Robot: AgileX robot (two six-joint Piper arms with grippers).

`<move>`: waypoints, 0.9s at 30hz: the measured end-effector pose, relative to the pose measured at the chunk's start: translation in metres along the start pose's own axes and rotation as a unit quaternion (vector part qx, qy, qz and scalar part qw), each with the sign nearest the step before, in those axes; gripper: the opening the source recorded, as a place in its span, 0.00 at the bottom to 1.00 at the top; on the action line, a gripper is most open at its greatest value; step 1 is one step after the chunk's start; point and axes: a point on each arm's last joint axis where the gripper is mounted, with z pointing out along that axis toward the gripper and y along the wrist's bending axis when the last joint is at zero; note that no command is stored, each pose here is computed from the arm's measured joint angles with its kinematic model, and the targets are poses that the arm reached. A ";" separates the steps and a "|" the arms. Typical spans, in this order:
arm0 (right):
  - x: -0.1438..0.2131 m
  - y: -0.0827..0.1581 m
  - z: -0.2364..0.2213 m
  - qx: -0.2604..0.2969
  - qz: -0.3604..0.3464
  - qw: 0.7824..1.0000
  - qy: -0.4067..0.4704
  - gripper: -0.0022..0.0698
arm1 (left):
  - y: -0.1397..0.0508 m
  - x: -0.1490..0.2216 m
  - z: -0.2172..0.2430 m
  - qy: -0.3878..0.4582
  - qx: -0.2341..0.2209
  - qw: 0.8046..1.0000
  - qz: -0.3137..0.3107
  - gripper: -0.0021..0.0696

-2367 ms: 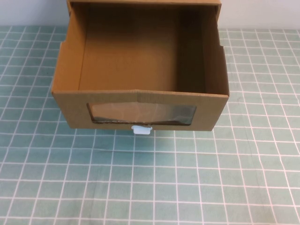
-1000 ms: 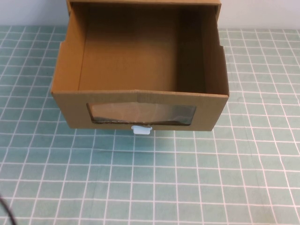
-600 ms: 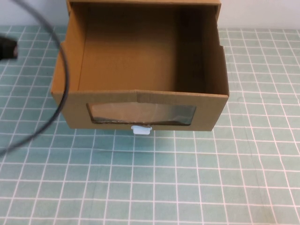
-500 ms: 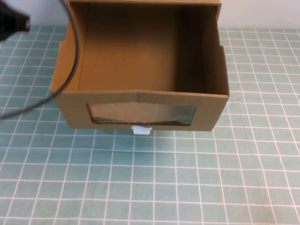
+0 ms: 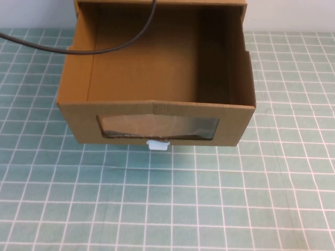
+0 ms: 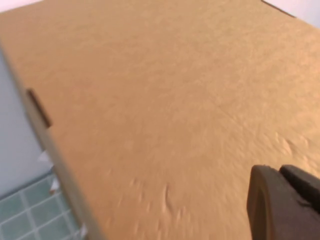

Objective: Close the shoe box
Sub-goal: Press the shoe box with left arm, then close the shoe box with your right arm

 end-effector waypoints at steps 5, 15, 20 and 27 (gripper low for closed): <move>0.000 0.000 0.000 0.000 0.000 1.000 0.000 0.01 | 0.005 0.009 0.035 -0.003 0.011 1.000 -0.011 0.02; 0.000 0.000 0.000 0.000 0.000 1.000 -0.002 0.01 | 0.008 0.024 0.060 0.011 0.023 0.999 -0.028 0.02; -0.011 0.001 -0.001 -0.006 0.039 0.997 -0.059 0.01 | 0.008 0.024 0.060 0.011 0.024 0.999 -0.028 0.02; -0.032 -0.003 -0.006 -0.015 0.193 0.965 -0.176 0.01 | 0.008 0.024 0.060 0.011 0.025 0.999 -0.026 0.02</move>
